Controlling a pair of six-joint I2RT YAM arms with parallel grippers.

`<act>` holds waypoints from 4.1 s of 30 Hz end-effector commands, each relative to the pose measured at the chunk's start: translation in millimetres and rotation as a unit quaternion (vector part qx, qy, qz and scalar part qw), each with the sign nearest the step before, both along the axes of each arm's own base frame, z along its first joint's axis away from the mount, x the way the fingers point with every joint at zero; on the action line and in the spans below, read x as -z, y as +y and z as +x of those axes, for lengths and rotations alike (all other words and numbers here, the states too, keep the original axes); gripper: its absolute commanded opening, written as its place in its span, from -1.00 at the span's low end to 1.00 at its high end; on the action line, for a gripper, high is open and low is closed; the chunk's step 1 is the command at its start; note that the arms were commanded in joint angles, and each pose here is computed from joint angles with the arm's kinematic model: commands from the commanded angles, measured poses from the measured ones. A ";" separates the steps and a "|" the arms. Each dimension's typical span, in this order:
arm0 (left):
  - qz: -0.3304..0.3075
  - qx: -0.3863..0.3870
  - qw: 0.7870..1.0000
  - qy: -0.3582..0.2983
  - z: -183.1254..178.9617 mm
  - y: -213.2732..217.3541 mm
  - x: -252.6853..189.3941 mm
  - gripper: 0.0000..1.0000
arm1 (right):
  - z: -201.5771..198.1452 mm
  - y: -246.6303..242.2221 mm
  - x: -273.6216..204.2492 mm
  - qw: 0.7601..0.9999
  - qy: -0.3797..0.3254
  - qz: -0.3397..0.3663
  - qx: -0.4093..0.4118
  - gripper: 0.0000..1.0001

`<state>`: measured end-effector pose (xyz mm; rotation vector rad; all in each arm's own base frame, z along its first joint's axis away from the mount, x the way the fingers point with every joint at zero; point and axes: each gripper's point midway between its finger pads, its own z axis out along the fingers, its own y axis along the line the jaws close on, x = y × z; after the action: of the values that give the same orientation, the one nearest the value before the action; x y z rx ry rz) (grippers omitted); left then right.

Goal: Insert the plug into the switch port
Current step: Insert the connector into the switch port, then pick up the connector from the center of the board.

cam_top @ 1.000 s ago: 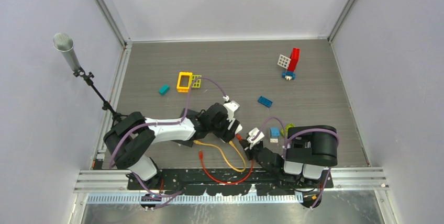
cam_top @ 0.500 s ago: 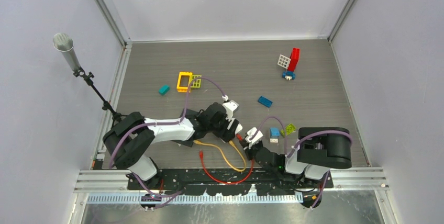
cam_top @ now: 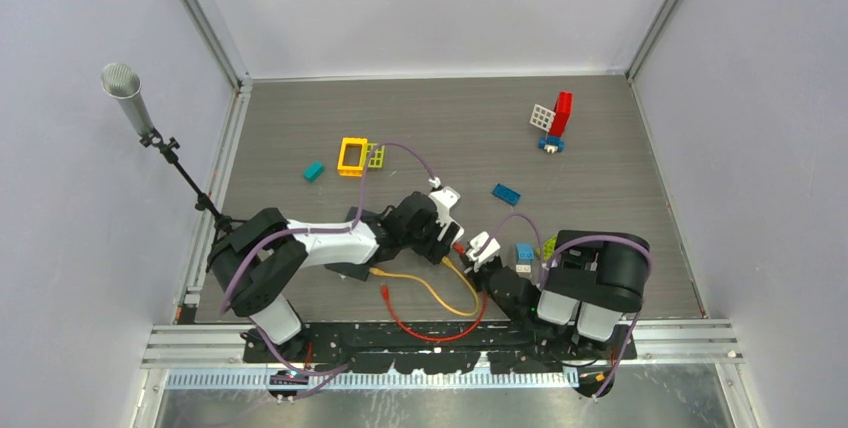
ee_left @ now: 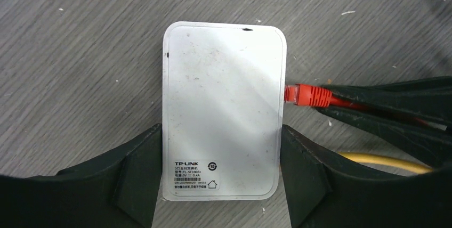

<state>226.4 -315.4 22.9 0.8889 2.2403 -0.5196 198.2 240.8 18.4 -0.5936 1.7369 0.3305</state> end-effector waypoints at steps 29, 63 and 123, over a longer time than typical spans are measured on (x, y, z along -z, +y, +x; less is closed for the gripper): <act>-0.074 -0.076 0.993 -0.045 24.7 54.4 -125.8 0.99 | 45.5 -7.0 -43.0 0.998 -0.012 -0.054 0.035 -0.22; -0.178 -0.372 0.911 -0.020 -53.5 198.6 -97.4 0.99 | -120.9 161.2 -47.8 0.984 0.152 0.027 -0.091 0.28; -0.500 0.357 0.723 -0.314 -189.4 80.0 -270.8 0.65 | -202.5 53.4 -256.4 0.832 0.079 0.255 -0.486 -0.99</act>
<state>56.1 -236.2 276.7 0.9067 0.8926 -1.4005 6.6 298.0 235.0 -1.0127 1.4038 1.4724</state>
